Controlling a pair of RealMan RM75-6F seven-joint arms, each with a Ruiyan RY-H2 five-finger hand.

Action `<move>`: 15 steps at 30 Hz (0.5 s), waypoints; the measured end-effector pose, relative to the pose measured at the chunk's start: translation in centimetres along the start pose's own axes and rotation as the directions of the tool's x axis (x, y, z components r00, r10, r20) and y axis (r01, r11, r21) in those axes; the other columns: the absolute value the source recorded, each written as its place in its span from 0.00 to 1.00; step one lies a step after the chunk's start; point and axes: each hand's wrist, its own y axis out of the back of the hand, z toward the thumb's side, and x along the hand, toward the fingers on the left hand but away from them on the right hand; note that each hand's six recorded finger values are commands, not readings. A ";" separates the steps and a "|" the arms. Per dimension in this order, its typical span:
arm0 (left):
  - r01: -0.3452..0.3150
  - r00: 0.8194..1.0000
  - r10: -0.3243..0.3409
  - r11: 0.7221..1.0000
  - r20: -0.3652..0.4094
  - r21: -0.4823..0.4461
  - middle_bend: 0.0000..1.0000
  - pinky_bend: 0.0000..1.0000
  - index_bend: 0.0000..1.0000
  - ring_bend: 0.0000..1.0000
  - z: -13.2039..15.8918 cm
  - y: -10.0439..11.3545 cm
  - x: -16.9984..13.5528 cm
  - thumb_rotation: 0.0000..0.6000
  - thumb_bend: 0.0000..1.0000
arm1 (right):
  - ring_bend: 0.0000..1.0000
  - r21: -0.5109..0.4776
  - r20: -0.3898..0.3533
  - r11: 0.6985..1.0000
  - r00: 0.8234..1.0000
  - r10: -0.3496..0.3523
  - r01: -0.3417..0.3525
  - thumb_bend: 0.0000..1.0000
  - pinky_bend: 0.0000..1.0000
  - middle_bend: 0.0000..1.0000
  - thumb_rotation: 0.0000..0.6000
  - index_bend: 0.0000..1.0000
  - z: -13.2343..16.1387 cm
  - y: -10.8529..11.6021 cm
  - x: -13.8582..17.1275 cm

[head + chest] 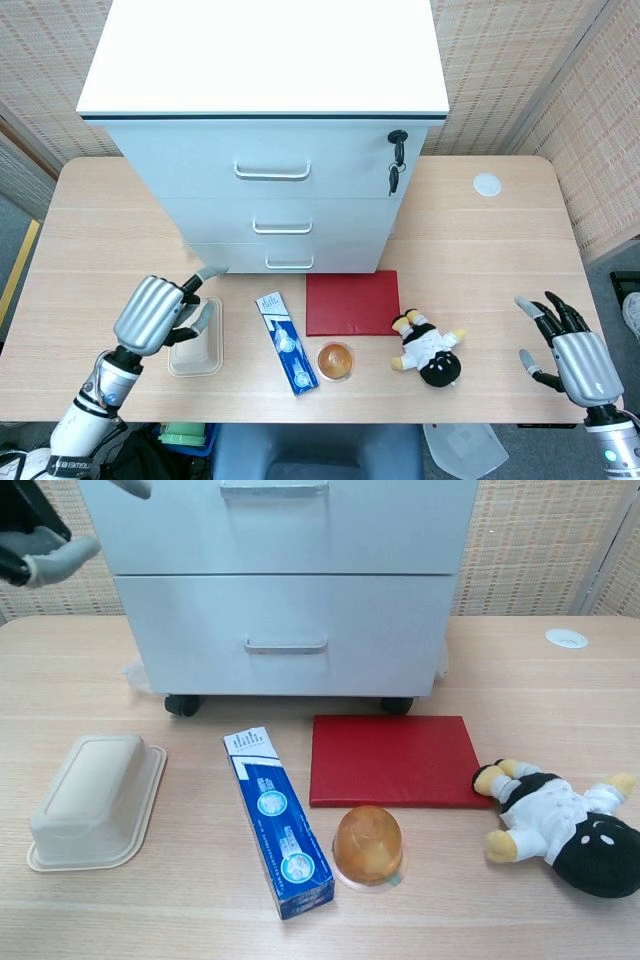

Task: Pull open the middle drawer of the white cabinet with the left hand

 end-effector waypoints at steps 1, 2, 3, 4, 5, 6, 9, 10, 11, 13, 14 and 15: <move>-0.001 1.000 0.001 1.000 0.005 -0.008 0.96 1.00 0.21 1.00 0.3 -0.1 0.4 1.00 0.50 | 0.10 0.001 0.000 1.000 1.000 0.001 -0.001 0.33 0.14 0.19 1.00 0.14 0.0 0.0 0.0; -0.002 1.000 0.002 1.000 0.008 -0.016 0.96 1.00 0.21 1.00 0.6 -0.1 0.9 1.00 0.50 | 0.10 0.001 0.000 1.000 1.000 0.001 -0.001 0.33 0.14 0.19 1.00 0.14 0.0 0.0 0.0; -0.002 1.000 0.002 1.000 0.011 -0.026 0.96 1.00 0.21 1.00 0.9 -0.2 1.4 1.00 0.50 | 0.10 0.001 0.000 1.000 1.000 0.001 -0.001 0.33 0.14 0.19 1.00 0.14 0.0 0.0 0.0; -0.001 1.000 0.001 0.999 0.014 -0.032 0.97 1.00 0.21 1.00 1.2 -0.3 1.8 1.00 0.50 | 0.10 0.001 0.000 1.000 1.000 0.001 -0.001 0.33 0.14 0.19 1.00 0.14 0.0 0.1 0.0; 0.001 1.000 -0.001 0.999 0.015 -0.037 0.97 1.00 0.21 1.00 1.4 -0.4 2.2 1.00 0.50 | 0.10 0.000 0.000 1.000 1.000 0.000 0.000 0.33 0.14 0.19 1.00 0.14 0.0 0.1 0.0; 0.004 1.000 -0.003 0.999 0.017 -0.042 0.97 1.00 0.20 1.00 1.7 -0.6 2.7 1.00 0.50 | 0.10 0.000 0.000 1.000 1.000 0.000 0.000 0.33 0.14 0.19 1.00 0.14 0.0 0.1 0.0; 0.009 1.000 -0.008 0.998 0.020 -0.056 0.97 1.00 0.20 1.00 2.3 -0.8 4.0 1.00 0.50 | 0.10 -0.001 0.003 1.000 1.000 0.002 -0.002 0.33 0.14 0.19 1.00 0.14 -0.1 0.1 0.1; 0.010 1.000 -0.009 0.998 0.019 -0.062 0.97 1.00 0.20 1.00 2.4 -0.9 4.3 1.00 0.50 | 0.10 0.000 0.004 1.000 1.000 0.002 -0.002 0.33 0.14 0.19 1.00 0.14 -0.2 0.1 0.1; 0.011 1.000 -0.010 0.998 0.018 -0.068 0.97 1.00 0.20 1.00 2.6 -1.0 4.7 1.00 0.50 | 0.10 0.000 0.004 1.000 1.000 0.003 -0.003 0.33 0.14 0.19 1.00 0.14 -0.2 0.1 0.1; 0.013 1.000 -0.012 0.997 0.013 -0.079 0.97 1.00 0.20 1.00 2.7 -1.2 5.4 1.00 0.50 | 0.10 -0.001 0.007 1.000 1.000 0.003 -0.003 0.33 0.14 0.19 1.00 0.14 -0.3 0.0 0.2; 0.014 1.000 -0.013 0.996 0.010 -0.083 0.97 1.00 0.19 1.00 2.8 -1.3 5.7 1.00 0.50 | 0.10 -0.001 0.010 1.000 1.000 0.003 -0.003 0.33 0.14 0.19 1.00 0.14 -0.3 0.0 0.3; 0.015 1.000 -0.015 0.996 0.006 -0.088 0.97 1.00 0.19 1.00 2.9 -1.4 6.1 1.00 0.50 | 0.10 -0.001 0.013 1.000 1.000 0.004 -0.004 0.33 0.14 0.19 1.00 0.14 -0.4 0.0 0.3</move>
